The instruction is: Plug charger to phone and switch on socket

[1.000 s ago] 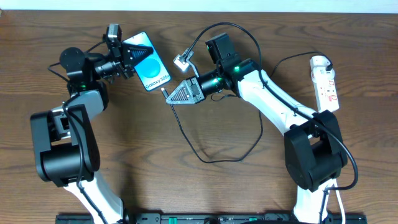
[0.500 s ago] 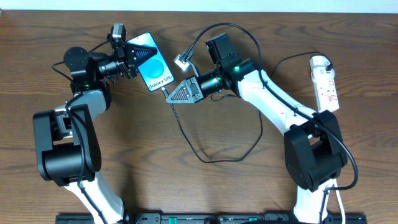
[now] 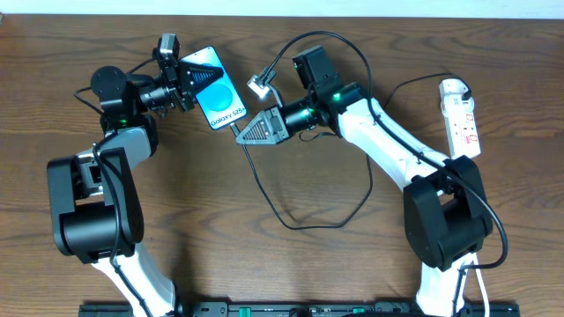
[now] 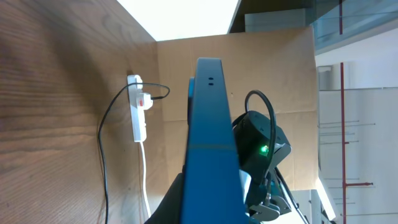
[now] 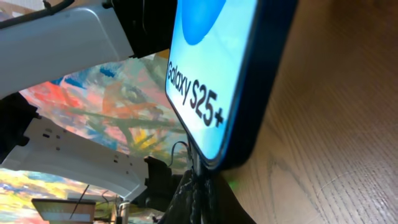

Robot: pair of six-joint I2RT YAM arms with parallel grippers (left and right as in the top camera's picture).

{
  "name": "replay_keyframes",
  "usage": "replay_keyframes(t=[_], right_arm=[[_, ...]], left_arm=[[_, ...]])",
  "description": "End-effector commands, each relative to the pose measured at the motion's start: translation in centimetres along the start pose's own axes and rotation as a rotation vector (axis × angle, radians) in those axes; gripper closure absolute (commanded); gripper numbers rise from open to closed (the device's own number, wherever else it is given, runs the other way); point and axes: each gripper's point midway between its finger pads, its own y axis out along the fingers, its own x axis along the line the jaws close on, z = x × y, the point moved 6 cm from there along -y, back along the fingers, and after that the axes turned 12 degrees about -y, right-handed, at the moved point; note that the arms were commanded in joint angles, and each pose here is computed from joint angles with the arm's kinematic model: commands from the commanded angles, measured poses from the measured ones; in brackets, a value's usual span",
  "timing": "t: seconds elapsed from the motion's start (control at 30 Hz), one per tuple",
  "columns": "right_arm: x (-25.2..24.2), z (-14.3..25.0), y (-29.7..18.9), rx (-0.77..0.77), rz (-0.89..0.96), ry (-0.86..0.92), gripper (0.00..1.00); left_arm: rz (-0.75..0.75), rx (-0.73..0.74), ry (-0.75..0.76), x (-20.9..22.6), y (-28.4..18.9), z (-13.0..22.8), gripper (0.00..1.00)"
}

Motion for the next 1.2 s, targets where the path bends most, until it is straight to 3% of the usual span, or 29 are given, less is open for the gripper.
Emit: replay_keyframes(t=[0.0,1.17], right_arm=[[0.85,-0.58,-0.51,-0.012,-0.033,-0.016,0.99],[1.16,-0.15,-0.4,0.002,-0.06,-0.03,0.99]], left_arm=[[0.005,0.005,0.039,-0.98,0.02,-0.16,0.93],[0.004,0.001,0.047,-0.99,-0.29,-0.26,0.93]])
